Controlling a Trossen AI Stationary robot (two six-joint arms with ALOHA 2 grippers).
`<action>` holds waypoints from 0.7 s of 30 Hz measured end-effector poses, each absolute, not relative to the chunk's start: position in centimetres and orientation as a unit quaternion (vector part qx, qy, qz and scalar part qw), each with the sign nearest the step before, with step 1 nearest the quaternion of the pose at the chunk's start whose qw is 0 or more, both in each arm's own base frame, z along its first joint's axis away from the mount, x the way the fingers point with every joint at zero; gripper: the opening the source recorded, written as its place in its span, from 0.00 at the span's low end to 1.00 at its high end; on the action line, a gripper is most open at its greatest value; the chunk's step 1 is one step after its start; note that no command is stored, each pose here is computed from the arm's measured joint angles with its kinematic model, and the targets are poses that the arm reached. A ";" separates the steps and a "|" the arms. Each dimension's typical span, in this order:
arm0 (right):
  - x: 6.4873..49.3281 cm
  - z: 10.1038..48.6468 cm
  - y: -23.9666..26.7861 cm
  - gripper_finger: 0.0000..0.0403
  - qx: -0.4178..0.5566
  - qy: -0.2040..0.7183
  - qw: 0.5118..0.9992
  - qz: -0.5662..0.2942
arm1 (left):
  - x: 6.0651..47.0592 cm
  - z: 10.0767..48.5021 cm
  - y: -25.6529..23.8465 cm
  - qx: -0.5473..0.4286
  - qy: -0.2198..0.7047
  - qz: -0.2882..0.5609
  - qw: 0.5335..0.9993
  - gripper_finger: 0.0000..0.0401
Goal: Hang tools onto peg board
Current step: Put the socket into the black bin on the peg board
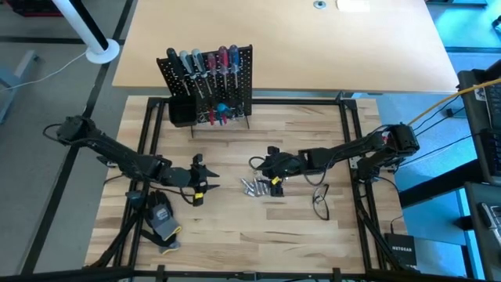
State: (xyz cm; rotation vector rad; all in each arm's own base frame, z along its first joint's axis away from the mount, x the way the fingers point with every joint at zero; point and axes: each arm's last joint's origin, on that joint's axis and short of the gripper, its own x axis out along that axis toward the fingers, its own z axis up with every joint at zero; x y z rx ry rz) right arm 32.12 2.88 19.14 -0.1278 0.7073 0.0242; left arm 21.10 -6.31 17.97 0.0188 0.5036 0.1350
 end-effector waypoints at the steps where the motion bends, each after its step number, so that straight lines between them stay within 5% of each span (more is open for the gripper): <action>1: 32.0 19.1 2.8 0.59 -0.064 0.370 0.927 0.008 | 21.0 17.5 -6.3 0.009 0.249 0.068 0.966 0.38; 8: 29.5 18.6 2.6 0.59 -0.066 0.547 0.834 0.000 | 20.5 16.1 -5.6 0.012 0.257 0.088 0.962 0.38; 21: 27.5 16.0 2.4 0.59 -0.086 0.594 0.799 0.017 | 20.4 15.7 -5.1 0.008 0.260 0.101 0.960 0.38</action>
